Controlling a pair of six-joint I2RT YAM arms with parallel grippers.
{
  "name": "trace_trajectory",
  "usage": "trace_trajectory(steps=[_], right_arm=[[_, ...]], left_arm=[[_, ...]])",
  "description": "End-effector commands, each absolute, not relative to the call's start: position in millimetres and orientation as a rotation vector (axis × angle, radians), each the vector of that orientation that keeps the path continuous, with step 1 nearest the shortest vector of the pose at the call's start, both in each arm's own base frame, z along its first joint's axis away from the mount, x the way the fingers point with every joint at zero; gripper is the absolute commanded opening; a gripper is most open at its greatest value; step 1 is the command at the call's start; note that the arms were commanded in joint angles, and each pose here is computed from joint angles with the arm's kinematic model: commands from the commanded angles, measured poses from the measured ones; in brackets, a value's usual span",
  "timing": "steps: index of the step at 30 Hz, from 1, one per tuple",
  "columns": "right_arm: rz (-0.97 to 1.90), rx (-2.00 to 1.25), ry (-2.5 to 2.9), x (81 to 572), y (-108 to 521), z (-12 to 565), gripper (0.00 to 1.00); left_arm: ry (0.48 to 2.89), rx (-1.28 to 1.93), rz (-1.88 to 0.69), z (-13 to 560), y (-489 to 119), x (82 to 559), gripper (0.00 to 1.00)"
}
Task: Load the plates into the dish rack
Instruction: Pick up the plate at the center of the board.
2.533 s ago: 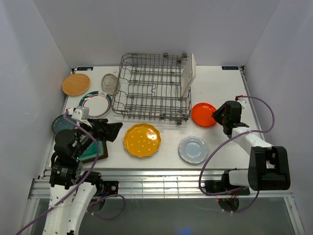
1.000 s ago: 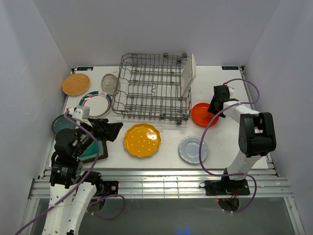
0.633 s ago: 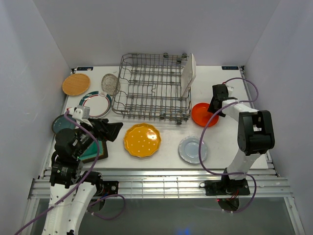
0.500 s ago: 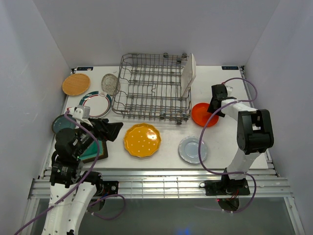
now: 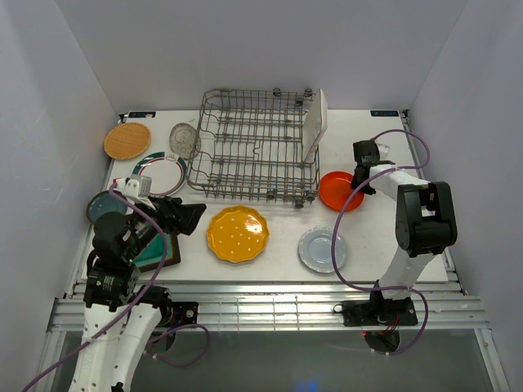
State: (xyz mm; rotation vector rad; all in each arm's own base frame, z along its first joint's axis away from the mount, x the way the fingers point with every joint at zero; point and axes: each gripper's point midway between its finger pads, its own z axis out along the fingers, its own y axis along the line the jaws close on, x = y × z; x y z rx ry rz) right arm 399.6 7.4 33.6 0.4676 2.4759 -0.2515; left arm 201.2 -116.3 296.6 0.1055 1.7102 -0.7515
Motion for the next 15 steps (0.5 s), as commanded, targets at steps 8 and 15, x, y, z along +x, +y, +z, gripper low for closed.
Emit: trace_trajectory(steps=[8,15], right_arm=[[-0.252,0.464,2.426,409.8,7.7,49.6,0.3],[-0.242,0.465,2.424,406.9,8.4,49.4,0.51]], left_arm=[[1.701,0.127,-0.752,297.6,-118.0,202.1,0.98],[1.7,0.127,-0.752,298.3,-118.0,202.0,0.98]])
